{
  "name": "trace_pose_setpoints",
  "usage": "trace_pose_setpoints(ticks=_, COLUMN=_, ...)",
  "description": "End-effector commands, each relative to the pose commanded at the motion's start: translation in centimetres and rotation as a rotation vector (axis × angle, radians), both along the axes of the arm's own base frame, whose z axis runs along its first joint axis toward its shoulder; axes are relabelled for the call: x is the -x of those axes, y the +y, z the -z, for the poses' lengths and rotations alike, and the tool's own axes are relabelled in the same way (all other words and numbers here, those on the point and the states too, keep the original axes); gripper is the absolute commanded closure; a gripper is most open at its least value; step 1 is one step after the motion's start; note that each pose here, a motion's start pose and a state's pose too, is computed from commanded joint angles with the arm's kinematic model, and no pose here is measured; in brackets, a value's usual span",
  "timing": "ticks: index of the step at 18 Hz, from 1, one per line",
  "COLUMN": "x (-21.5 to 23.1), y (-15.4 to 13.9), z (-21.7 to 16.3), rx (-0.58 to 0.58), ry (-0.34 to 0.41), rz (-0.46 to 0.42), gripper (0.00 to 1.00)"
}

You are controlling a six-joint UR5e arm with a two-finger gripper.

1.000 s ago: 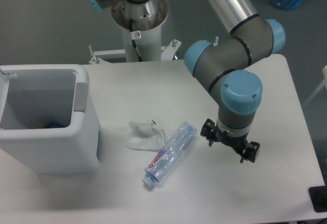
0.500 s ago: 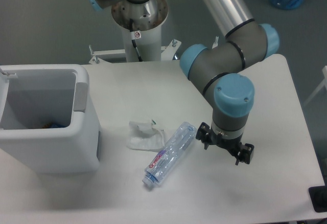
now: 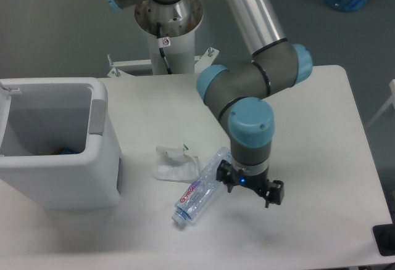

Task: Place the trash in the trash can
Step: 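Move the gripper over the clear plastic water bottle and lower it, then close the gripper on the bottle's labeled end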

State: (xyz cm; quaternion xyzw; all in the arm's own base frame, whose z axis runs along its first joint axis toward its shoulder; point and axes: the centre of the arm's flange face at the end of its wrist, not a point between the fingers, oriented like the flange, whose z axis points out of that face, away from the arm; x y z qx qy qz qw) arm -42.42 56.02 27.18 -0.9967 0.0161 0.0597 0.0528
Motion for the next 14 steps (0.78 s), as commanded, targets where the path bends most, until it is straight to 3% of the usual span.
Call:
trace_pose_setpoints(ticks=6, x=-5.6, y=1.2, z=3.9, rx=0.056, ry=-0.059, rz=0.066, gripper=0.00)
trace_pose_setpoints(ticks=14, x=-6.3, y=2.4, z=6.0, rx=0.072, ry=-0.071, rz=0.041, gripper=0.00)
